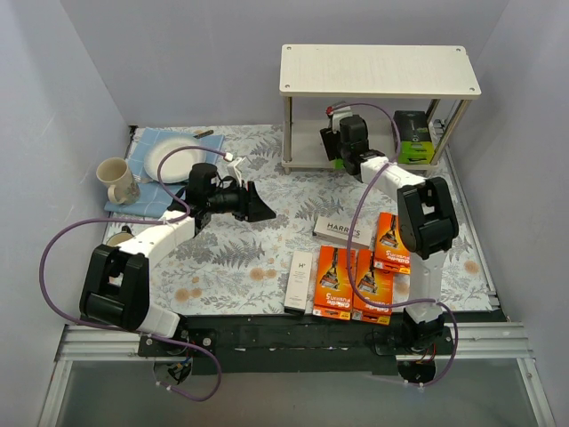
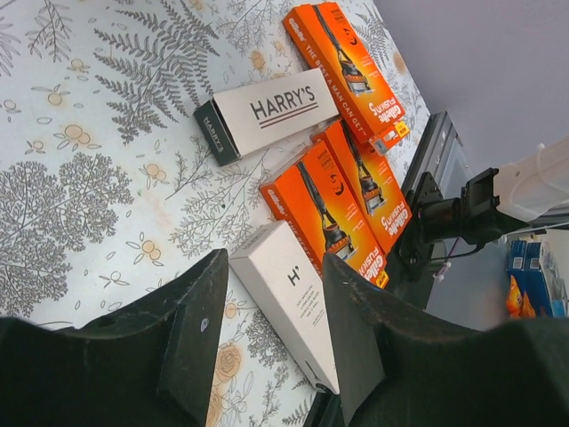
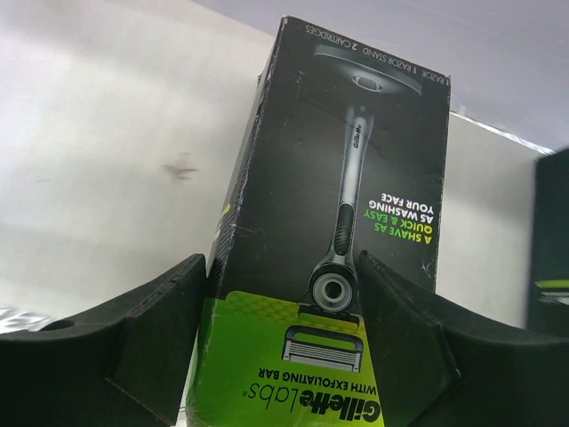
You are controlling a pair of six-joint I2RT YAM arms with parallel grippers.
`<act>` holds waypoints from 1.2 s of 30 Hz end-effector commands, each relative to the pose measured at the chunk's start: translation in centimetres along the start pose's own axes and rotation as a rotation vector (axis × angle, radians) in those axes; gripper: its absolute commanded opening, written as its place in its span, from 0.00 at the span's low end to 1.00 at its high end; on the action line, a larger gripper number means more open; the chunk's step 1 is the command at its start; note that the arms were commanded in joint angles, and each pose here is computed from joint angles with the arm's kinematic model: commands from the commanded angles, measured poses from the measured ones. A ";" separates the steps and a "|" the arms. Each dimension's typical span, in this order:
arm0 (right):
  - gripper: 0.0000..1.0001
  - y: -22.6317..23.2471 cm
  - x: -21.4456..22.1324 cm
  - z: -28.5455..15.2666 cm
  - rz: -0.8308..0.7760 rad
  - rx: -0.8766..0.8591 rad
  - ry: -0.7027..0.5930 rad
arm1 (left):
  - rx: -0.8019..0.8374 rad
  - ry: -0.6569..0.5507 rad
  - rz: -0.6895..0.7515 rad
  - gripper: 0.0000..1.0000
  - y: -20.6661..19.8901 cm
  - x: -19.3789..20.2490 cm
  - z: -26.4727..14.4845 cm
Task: Place and organize the shaving razors onto the shelf
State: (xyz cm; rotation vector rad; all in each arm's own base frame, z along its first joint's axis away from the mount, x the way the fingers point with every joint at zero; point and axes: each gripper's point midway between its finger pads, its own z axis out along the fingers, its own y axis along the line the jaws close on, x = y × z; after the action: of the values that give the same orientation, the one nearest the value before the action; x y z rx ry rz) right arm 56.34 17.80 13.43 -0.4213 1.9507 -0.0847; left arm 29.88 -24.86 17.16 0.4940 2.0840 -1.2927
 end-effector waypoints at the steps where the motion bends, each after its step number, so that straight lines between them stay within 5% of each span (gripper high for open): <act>1: 0.74 -4.7 3.7 0.3 0.042 0.097 0.094 | 0.000 -0.045 0.024 0.46 -0.7 -0.7 -1.0; 26: 0.78 -10.5 6.2 1.8 -0.062 0.131 0.119 | -0.001 -0.056 -0.042 0.48 0.1 -0.1 -0.8; 36: 0.75 -12.7 6.9 0.7 0.016 0.186 0.144 | -0.003 -0.062 -0.040 0.48 0.3 -0.7 -0.5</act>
State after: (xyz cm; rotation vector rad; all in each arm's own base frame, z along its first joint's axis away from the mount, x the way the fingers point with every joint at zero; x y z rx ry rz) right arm 59.22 6.94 12.95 -0.3571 1.9555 -0.2463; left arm 29.67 -24.32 16.48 0.3965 2.0979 -1.3270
